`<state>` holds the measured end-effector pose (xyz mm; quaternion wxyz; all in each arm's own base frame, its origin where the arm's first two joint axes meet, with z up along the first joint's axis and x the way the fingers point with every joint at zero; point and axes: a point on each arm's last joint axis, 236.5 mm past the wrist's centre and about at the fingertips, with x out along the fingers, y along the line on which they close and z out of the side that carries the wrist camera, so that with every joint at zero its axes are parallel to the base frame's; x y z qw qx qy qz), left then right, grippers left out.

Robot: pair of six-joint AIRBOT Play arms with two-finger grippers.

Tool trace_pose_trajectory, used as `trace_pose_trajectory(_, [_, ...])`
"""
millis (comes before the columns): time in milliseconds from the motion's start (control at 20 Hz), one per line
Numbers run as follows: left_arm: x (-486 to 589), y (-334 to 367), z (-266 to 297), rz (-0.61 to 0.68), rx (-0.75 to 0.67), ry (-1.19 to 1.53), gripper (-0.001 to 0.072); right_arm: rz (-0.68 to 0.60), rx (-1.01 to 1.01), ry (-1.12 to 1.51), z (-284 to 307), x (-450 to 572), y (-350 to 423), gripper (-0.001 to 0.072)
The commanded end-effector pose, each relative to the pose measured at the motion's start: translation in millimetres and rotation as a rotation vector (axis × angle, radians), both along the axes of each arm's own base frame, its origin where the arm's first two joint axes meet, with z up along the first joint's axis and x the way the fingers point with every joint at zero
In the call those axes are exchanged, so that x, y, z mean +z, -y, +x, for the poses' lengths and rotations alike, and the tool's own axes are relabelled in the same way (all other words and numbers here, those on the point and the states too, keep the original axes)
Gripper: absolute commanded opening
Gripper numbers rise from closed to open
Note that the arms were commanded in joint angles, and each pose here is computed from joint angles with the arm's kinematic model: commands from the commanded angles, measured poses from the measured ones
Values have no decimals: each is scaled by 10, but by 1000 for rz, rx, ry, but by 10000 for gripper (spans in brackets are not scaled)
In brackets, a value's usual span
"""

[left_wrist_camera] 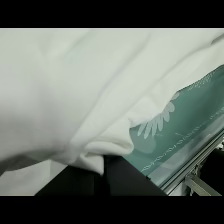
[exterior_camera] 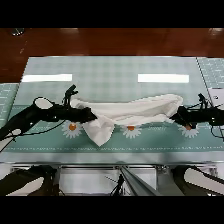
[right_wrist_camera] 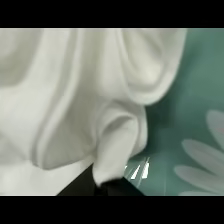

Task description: Fold the shirts.

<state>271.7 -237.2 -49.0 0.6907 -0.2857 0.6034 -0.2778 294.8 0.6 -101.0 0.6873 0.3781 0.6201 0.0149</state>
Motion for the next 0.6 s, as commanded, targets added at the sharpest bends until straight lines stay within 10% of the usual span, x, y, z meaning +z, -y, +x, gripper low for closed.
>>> trace_pose_trajectory(0, [53, 13, 45, -16, 12, 5, 30, 4, 91, 36, 173, 147, -214, 22])
trace_pose_trajectory(550, [4374, -512, 1337, -149, 212, 969, 28, -378, 160, 985, 1259, 4644, -126, 22])
